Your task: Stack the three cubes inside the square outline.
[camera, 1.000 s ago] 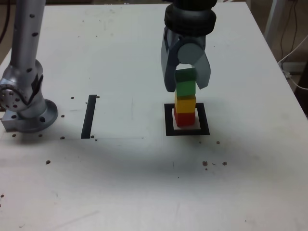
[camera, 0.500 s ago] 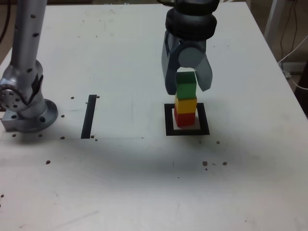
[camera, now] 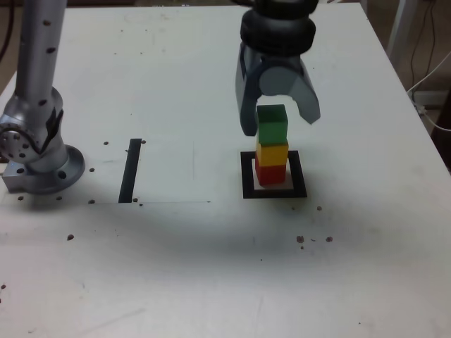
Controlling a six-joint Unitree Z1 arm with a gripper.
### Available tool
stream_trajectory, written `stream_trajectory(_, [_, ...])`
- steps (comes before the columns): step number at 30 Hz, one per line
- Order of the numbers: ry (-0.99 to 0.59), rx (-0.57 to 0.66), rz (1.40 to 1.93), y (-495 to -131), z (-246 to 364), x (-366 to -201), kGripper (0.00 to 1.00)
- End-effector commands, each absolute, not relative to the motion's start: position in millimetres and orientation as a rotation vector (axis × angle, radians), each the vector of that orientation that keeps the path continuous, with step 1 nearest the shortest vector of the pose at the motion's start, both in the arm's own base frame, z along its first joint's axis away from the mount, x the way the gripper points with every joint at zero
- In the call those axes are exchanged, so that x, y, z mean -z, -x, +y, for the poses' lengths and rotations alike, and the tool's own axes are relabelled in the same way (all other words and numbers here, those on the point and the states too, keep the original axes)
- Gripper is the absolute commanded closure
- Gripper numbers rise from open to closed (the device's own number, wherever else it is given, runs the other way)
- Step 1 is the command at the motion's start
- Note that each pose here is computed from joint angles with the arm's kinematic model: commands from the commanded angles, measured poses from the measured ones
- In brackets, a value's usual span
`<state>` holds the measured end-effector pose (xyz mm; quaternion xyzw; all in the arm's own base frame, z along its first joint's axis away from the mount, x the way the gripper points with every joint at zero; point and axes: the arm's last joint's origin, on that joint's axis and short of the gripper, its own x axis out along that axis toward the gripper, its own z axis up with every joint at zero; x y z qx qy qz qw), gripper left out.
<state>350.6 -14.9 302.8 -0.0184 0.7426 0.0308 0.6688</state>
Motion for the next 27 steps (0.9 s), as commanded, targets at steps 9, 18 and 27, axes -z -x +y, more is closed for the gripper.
stream_trajectory(9, [-0.016, -0.058, 1.6, -299.1, -12.0, -344.5, 0.0])
stream_trajectory(18, [-0.098, -0.036, 1.647, -232.4, -7.0, -338.4, 0.0])
stream_trajectory(27, [-0.073, 0.002, 1.752, -177.8, -6.5, -293.7, 0.0])
